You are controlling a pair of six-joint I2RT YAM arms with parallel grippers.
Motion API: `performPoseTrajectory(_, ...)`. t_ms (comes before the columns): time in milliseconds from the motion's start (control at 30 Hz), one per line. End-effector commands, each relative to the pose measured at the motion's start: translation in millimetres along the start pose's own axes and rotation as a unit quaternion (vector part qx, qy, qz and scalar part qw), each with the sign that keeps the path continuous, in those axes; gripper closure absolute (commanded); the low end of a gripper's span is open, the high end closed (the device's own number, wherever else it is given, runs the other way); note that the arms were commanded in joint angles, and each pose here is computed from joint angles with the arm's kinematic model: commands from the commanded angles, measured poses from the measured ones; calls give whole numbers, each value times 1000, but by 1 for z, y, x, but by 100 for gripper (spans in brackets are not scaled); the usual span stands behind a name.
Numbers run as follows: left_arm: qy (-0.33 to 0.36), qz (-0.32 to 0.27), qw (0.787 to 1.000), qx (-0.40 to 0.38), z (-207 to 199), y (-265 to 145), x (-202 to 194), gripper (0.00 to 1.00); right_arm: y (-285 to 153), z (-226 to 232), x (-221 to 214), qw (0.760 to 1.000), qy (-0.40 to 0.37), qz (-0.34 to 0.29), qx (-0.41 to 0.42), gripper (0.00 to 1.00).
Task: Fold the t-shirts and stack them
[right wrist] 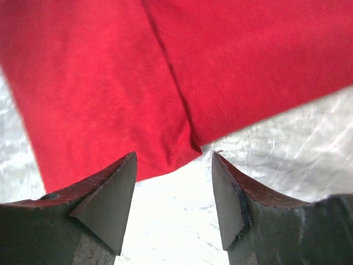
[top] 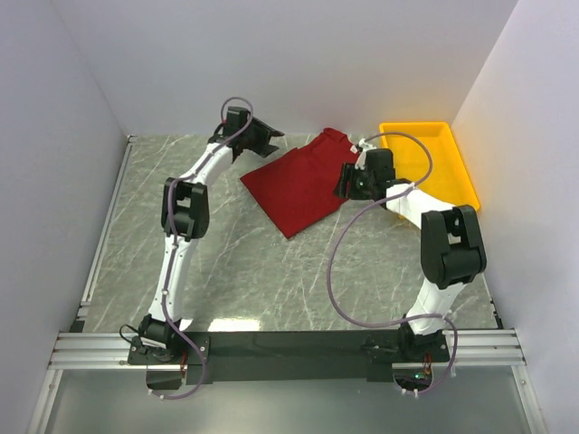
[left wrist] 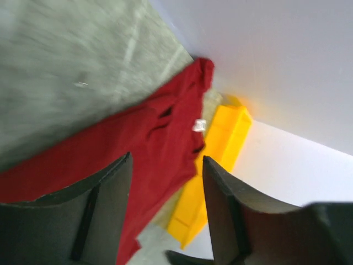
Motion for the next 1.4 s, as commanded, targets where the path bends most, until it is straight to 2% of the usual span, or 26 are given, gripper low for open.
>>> performPoseTrajectory(0, 154, -78, 984, -42, -77, -85, 36, 41, -40, 17, 57, 990, -110, -69, 52, 36)
performPoseTrajectory(33, 171, -109, 979, -1, -57, -95, 55, 39, -45, 20, 58, 981, -162, -74, 77, 36)
performPoseTrajectory(67, 206, -134, 969, -3, -74, -125, 59, 36, -54, 39, 51, 969, -186, -71, 147, 36)
performPoseTrajectory(100, 257, -145, 954, 44, -43, -133, 72, 30, -63, 47, 51, 958, -212, -74, 180, 36)
performPoseTrajectory(133, 282, -160, 944, 64, -36, -146, 77, 26, -67, 52, 47, 936, -272, -76, 211, 35)
performPoseTrajectory(167, 308, -194, 929, 67, -48, -175, 84, 21, -73, 62, 40, 919, -299, -70, 247, 33)
performPoseTrajectory(200, 335, -187, 917, 107, -14, -183, 92, 12, -84, 74, 27, 902, -312, -51, 294, 30)
performPoseTrajectory(233, 346, -188, 912, 117, -6, -193, 95, 8, -86, 84, 21, 870, -375, -58, 313, 30)
performPoseTrajectory(267, 363, -182, 908, 103, -11, -210, 92, 3, -94, 89, 7, 859, -390, -29, 329, 30)
performPoseTrajectory(300, 348, -166, 914, 126, 21, -217, 102, 1, -93, 90, 1, 847, -422, -15, 324, 30)
performPoseTrajectory(367, 330, -128, 928, 115, 40, -227, 100, 1, -94, 112, -14, 803, -491, 2, 339, 30)
performPoseTrajectory(400, 306, -94, 941, 108, 61, -232, 100, 0, -94, 119, -24, 801, -494, 23, 338, 30)
performPoseTrajectory(433, 299, -82, 945, 106, 69, -234, 98, 0, -88, 118, -27, 807, -501, 41, 310, 30)
performPoseTrajectory(467, 301, -77, 945, 99, 71, -238, 95, 1, -83, 141, -34, 799, -516, 41, 306, 31)
performPoseTrajectory(533, 290, -58, 950, 96, 84, -236, 83, 2, -79, 154, -45, 816, -498, 65, 285, 32)
performPoseTrajectory(567, 271, -49, 957, 95, 88, -234, 78, 5, -75, 177, -54, 812, -504, 60, 289, 33)
performPoseTrajectory(600, 251, -34, 962, 105, 97, -233, 71, 6, -74, 187, -61, 830, -475, 72, 282, 33)
performPoseTrajectory(667, 229, -13, 968, 105, 106, -224, 62, 10, -63, 200, -67, 846, -461, 74, 256, 33)
performPoseTrajectory(700, 223, -3, 969, 109, 113, -218, 54, 11, -61, 212, -75, 863, -433, 84, 247, 33)
performPoseTrajectory(800, 217, 17, 969, 113, 117, -198, 36, 14, -46, 217, -78, 889, -392, 98, 214, 32)
performPoseTrajectory(900, 197, 23, 972, 122, 121, -176, 28, 19, -35, 216, -79, 903, -369, 102, 195, 30)
performPoseTrajectory(1100, 149, 12, 980, 131, 129, -137, 29, 29, -37, 208, -79, 907, -362, 98, 191, 30)
performPoseTrajectory(1233, 140, -5, 981, 131, 122, -123, 35, 35, -45, 196, -70, 914, -352, 84, 186, 30)
performPoseTrajectory(1367, 130, -12, 984, 124, 121, -109, 41, 46, -48, 188, -65, 917, -345, 78, 184, 30)
Point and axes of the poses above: each gripper's point midway between its finger pads, its own y axis out along the fingers, its own z axis along the line the jaws close on, x = y × z, the point moved 1 cm from there along -y, back along the fingers, and after that the axes turned 5 degrees about -y, right-handed, at the moved point
